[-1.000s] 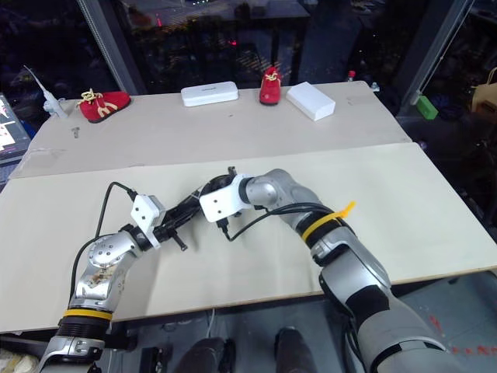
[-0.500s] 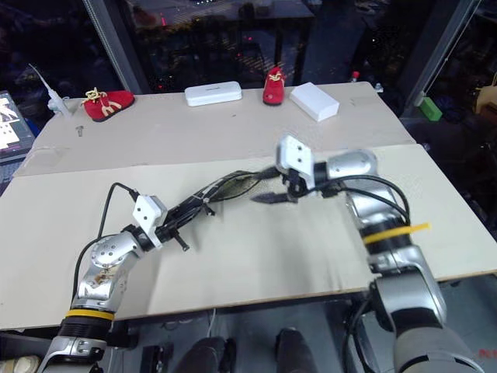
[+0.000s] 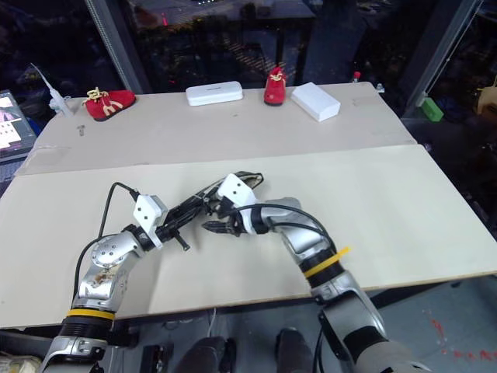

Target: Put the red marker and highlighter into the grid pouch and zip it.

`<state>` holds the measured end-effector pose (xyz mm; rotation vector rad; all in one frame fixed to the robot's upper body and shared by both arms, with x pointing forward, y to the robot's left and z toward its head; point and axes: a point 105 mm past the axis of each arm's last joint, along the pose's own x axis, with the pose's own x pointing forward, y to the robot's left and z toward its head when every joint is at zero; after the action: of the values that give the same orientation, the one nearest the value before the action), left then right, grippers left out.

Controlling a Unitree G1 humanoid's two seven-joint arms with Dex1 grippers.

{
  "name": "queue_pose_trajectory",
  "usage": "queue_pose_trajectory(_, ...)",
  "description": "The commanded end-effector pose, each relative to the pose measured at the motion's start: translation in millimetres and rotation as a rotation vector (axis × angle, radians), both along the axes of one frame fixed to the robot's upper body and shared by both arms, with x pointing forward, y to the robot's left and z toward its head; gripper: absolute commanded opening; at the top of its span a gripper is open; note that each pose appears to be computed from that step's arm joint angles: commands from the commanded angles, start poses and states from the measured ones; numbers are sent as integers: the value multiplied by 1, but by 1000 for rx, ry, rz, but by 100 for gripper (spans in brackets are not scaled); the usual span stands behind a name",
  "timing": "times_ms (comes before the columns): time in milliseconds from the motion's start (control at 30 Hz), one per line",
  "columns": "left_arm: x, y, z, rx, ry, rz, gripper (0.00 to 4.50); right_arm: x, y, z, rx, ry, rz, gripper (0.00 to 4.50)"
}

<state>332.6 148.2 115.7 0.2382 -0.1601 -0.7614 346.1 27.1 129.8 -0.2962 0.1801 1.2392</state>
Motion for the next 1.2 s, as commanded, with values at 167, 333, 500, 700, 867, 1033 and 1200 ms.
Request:
queue_pose_trajectory(167,2,0,12,-13,-44,-2,0,7,9,16,7,-72,-1,191)
queue_pose_trajectory(333,1,2,12,-12,-43,3,0,6,1,17,5,-77,11,19)
queue_pose_trajectory(500,1,1,12,-12,-44,2,0,9,-6,18,-1,-77,1,4)
queue_pose_trajectory(700,1,2,13,-11,-46,2,0,20,-48,9,-100,-82,-62,4)
queue_pose_trajectory(867,0,3,12,-9,-45,1,0,44,-105,16,-175,-137,-204,4)
queue_pose_trajectory(1033,0,3,11,-7,-42,1,0,68,-152,36,-191,-195,-360,4)
queue_pose_trajectory(1200,0,3,11,-7,-44,-1,0,79,-170,45,-172,-219,-438,4)
